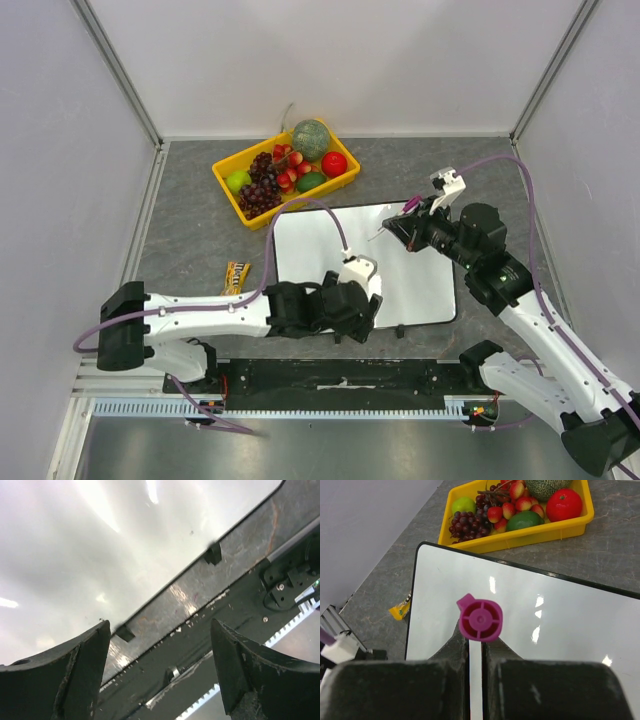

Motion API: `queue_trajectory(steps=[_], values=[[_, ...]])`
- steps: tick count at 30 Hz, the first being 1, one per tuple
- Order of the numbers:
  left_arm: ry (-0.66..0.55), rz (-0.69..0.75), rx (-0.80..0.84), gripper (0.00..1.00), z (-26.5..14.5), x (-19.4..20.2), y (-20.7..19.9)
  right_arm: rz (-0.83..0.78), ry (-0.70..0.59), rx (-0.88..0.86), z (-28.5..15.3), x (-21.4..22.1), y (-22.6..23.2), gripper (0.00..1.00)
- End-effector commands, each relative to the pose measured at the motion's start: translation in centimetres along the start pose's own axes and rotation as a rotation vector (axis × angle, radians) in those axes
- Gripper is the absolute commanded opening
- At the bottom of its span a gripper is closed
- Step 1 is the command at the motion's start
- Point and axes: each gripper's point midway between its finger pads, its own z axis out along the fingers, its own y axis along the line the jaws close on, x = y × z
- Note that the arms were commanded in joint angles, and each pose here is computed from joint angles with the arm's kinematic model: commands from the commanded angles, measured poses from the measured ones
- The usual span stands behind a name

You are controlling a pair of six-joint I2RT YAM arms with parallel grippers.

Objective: Write a sentence on the whiteboard
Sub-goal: Move the whiteboard to the center of the board, then write a sentence on the whiteboard.

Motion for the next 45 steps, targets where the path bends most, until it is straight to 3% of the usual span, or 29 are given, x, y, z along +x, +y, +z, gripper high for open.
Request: queue_trajectory(steps=[1,8,13,20,30,34,40,45], values=[[-0.102,0.074,0.064,0.85,-0.9,-5.5,0.4,-0.005,-0.011,0.03,-0.3,0.2,-0.7,0.0],[-0.131,0.05,0.06,0.86,-2.6,-10.4,5.9,0.019,0.015,0.012,-0.2,1.2,-0.5,0.0],[-0.16,0.003,0.054,0.89,-4.7,-11.9,9.9,0.031,0.009,-0.01,-0.2,1.3,-0.1,0.0],[-0.166,-0.184,0.085,0.89,-4.6,-10.2,14.2,0.018,0.0,-0.062,-0.4,1.1,0.8,0.0],[-0.403,-0.38,-0.011,0.89,-8.2,-9.3,22.5,-0.019,-0.072,-0.218,-1.4,-0.3,3.7,0.0],[-0.409,-0.475,-0.046,0.91,-7.9,-8.4,24.2,-0.021,-0.053,-0.221,-1.1,0.2,3.5,0.0],[-0.458,-0.532,0.035,0.92,-6.5,-7.7,24.3,-0.027,-0.043,-0.235,-1.2,0.5,3.7,0.0],[-0.434,-0.552,0.116,0.93,-5.7,-7.3,24.3,-0.068,-0.118,-0.29,-2.1,-1.0,5.0,0.0]])
